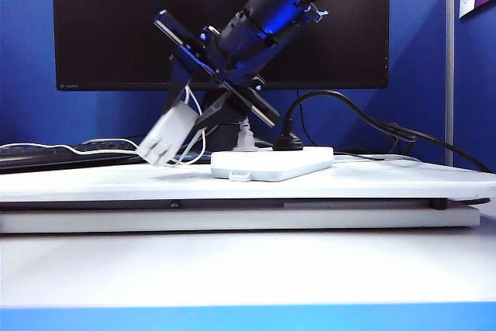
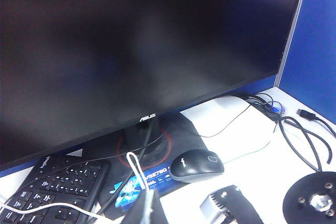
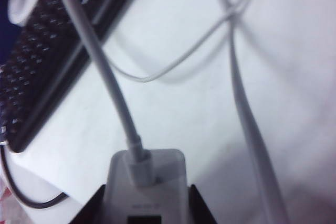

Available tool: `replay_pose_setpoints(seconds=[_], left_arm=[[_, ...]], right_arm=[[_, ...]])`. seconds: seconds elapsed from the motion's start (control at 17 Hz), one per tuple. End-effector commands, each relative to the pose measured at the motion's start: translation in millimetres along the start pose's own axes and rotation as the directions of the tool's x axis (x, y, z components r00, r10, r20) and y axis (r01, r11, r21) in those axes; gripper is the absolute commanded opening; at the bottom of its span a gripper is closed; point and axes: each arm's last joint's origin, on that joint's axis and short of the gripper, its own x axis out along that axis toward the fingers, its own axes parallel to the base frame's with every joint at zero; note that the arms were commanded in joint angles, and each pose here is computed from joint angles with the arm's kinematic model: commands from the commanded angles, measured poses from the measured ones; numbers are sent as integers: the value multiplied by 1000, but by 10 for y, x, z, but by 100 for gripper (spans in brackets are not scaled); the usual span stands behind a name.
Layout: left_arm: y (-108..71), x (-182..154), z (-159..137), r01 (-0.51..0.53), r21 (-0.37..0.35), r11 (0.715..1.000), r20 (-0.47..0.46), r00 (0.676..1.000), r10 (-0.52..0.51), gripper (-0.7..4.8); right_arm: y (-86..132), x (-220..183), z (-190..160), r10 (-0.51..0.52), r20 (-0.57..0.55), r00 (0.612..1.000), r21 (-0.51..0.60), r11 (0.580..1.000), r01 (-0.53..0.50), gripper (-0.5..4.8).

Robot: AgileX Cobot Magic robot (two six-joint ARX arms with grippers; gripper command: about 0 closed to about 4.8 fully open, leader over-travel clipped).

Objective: Unplug the white charger from the socket, then place it next to the socket.

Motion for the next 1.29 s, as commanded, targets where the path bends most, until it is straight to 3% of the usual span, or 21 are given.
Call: replay_pose_setpoints(seconds=[0.06,0.12,0.29,0.41,0.88,1.0,1.06,1.29], left_arm=[[5,-39,40,-1,1,1000,23,1000,1,-5],[6,-40,41,-1,1,1000,24,1000,1,-5],[8,-63,51,-1,1,1000,30,1000,1,-5],[10,-82,57,-1,1,1000,32,999,1,-5],[17,-153,91,4,-1,1000,55,998,-4,-5],[19,-165,95,4,-1,1000,58,998,-4,-5],[20,-172,101,4,-2,1000,62,998,-4,-5],[22,-180,122,3,-4,1000,81,997,-2,-5]], right_arm=[[25,-30,29,0,24,1000,-8,1000,0,187],[24,-30,29,0,25,1000,10,1000,0,220],[48,-54,46,12,39,999,38,999,-13,224],[86,-120,72,10,63,998,34,999,-12,290],[383,-668,243,45,245,968,-167,986,-4,283],[425,-802,232,47,231,972,-195,981,-1,218],[436,-895,195,21,200,979,-234,972,27,-14],[347,-844,2,-105,38,994,-439,892,110,-2]])
